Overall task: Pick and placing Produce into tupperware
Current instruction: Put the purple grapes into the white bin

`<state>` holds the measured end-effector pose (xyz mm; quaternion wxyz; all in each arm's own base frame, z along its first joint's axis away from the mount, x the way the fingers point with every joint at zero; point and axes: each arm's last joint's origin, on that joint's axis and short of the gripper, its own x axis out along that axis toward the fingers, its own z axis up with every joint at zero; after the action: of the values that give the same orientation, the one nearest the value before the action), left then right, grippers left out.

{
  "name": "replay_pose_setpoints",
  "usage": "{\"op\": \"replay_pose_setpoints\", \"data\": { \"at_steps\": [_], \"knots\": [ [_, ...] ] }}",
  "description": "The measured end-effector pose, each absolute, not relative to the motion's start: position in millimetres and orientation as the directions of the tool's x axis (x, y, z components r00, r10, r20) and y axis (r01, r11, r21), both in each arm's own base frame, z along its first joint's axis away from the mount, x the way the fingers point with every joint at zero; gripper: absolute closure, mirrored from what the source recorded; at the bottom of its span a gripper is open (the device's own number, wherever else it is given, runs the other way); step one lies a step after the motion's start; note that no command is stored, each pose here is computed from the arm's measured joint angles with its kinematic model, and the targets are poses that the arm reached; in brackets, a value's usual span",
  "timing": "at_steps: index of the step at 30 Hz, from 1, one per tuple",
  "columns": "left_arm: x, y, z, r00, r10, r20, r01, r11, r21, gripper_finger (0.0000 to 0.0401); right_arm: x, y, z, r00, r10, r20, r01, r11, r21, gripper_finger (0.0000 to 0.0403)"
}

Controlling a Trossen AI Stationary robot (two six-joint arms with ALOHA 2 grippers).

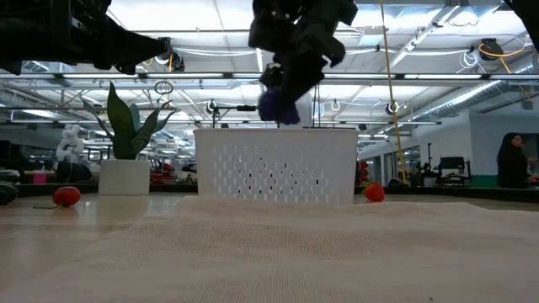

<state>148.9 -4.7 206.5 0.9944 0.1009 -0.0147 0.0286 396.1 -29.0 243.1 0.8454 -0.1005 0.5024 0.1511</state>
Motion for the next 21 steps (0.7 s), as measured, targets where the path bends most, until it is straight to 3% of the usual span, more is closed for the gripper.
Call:
{"op": "replay_pose_setpoints", "data": {
  "at_steps": [10, 21],
  "knots": [
    [149.0, -4.7, 205.4, 0.998, 0.054, 0.023, -0.057, 0.978, 0.201, 0.0368, 402.3, -18.4, 219.0, 0.370, 0.214, -0.904, -0.466, 0.884, 0.019, 0.0202],
    [149.0, -4.7, 203.5, 0.999, 0.053, 0.004, -0.053, 0.978, 0.204, 0.0368, 399.9, -13.4, 196.5, 0.343, 0.211, -0.915, -0.596, 0.802, -0.038, 0.0202]
  ]
}}
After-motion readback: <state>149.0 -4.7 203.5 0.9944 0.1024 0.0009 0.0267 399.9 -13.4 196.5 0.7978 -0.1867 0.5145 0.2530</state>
